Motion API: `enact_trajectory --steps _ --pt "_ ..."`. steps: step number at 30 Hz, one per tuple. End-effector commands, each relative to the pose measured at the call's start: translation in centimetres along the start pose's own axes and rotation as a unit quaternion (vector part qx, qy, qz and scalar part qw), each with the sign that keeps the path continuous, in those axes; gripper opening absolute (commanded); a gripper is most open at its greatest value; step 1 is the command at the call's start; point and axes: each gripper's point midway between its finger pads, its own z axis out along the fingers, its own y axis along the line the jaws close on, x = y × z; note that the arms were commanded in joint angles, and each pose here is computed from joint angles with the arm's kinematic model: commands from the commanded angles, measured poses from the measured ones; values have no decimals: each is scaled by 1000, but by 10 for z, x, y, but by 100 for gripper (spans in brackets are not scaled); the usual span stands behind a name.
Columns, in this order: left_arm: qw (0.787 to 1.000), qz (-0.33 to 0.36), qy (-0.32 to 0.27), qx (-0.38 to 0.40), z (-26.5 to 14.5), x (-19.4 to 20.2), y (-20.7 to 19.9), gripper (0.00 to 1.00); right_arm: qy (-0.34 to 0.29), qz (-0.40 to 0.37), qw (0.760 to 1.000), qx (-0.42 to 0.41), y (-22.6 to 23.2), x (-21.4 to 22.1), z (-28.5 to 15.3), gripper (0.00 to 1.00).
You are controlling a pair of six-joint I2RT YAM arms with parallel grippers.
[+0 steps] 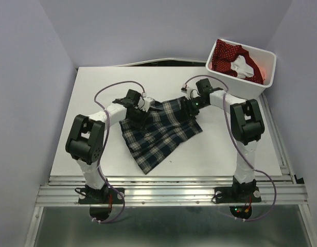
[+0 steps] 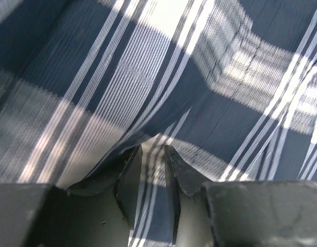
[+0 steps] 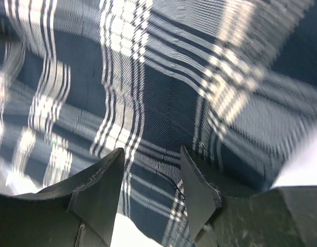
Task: Fold and stack the skirts
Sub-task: Fold the skirt
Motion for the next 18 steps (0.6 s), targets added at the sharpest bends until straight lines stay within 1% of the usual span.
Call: enact_trajectory --steps 1,2,3,5,6,8,9,10,11,12,13,14,16,17,18 --pt "997 -19 -63 -26 -28 -35 16 39 -73 -11 996 46 -27 -76 3 53" --pt "996 -10 -90 -15 -43 -47 8 41 -98 -22 994 43 -22 -101 -4 53" --pt "994 -5 -111 -13 -51 -59 4 45 -108 -14 994 31 -14 -112 -9 54" --pt "988 14 -153 -27 -75 -80 -3 48 -128 -21 991 21 0 -127 -23 54" --pt "986 32 -163 -28 -80 -87 -15 51 -147 -1 989 10 18 -136 -39 55" --pt "978 61 -191 -57 -96 -106 -25 54 -167 20 986 1 35 -139 -56 56" --pt "974 77 -200 -68 -97 -114 -32 55 -162 76 984 5 35 -124 -53 56" --pt "971 102 -201 -77 -93 -121 -50 56 -198 73 977 6 50 -133 -74 55" --pt "971 110 -200 -77 -89 -124 -57 57 -205 90 975 8 52 -127 -77 55" --pt "970 114 -199 -78 -85 -127 -63 58 -202 132 971 6 49 -107 -68 54" --pt "972 117 -190 -77 -73 -131 -71 59 -214 143 966 5 56 -102 -76 49" --pt "973 116 -186 -77 -66 -133 -73 60 -214 180 960 6 55 -94 -74 46" --pt "973 116 -186 -75 -59 -145 -79 61 -202 230 952 10 44 -67 -61 43" --pt "976 112 -173 -75 -45 -144 -80 62 -200 246 948 10 43 -61 -58 39" --pt "974 111 -181 -75 -46 -154 -83 63 -196 280 940 11 37 -50 -49 37"
